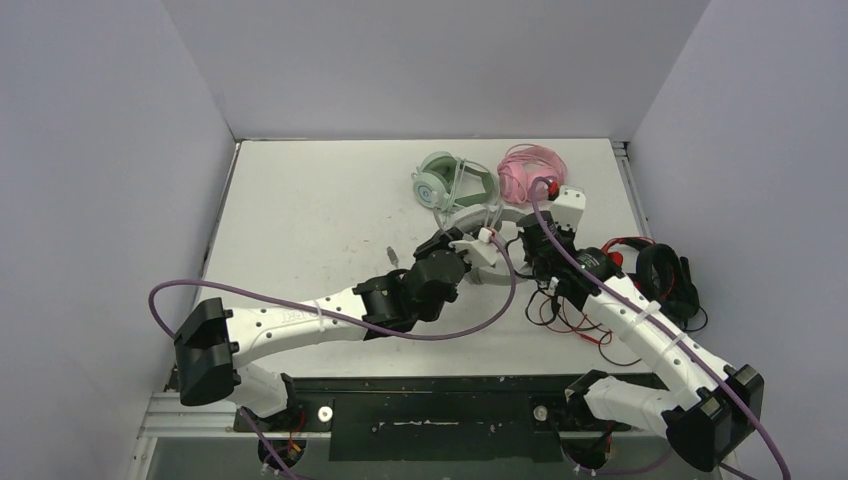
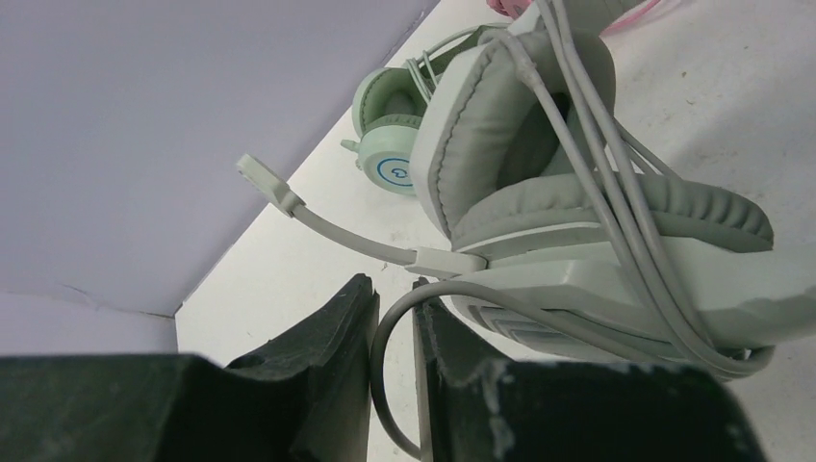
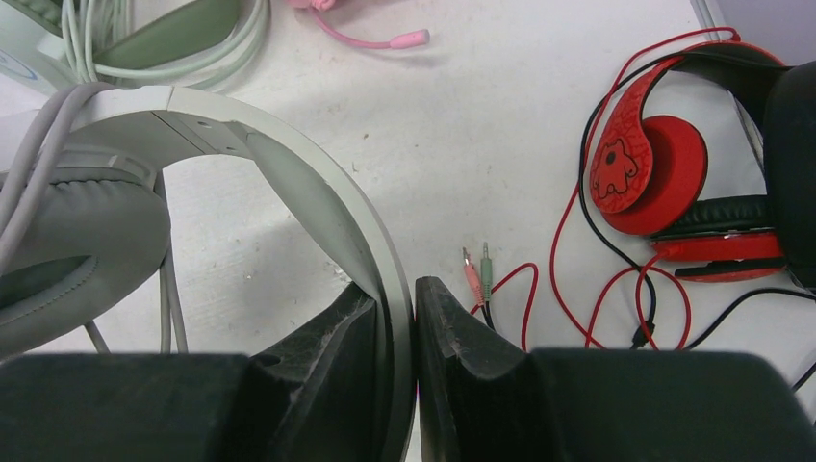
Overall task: Wrap the headphones
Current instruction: Wrap the headphones cable around the headphones.
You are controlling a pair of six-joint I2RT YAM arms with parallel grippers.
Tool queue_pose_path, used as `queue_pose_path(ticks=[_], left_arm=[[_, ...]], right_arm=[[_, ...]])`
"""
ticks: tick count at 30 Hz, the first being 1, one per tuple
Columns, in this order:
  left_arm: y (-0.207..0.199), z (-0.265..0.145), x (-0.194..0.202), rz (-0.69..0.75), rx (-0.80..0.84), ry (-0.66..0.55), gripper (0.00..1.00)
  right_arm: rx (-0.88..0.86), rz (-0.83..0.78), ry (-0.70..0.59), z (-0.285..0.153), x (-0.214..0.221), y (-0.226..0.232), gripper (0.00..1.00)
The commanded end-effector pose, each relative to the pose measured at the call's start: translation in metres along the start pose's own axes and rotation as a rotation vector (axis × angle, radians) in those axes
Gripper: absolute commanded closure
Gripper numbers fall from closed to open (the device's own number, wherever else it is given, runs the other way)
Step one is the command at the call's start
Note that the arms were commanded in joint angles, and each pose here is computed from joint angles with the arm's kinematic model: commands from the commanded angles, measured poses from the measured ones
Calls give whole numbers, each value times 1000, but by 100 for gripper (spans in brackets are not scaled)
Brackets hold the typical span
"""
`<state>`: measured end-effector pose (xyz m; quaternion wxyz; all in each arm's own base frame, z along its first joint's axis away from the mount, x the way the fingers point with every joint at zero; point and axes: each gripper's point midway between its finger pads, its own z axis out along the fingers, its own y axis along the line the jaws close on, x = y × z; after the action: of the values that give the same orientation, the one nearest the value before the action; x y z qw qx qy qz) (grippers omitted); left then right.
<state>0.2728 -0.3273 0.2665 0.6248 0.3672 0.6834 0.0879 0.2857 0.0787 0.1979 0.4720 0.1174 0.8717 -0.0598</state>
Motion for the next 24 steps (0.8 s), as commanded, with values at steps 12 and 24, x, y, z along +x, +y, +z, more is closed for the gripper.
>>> queue_pose_path(ticks=[12,24], left_arm=[[64,12,-10,-178,-147,-94,82],[59,24,-2,-189,-21,-93,81]], right_arm=[[-114,-23,49,-9,-4,23,100],[-77,-137,107,1,18,15,100]])
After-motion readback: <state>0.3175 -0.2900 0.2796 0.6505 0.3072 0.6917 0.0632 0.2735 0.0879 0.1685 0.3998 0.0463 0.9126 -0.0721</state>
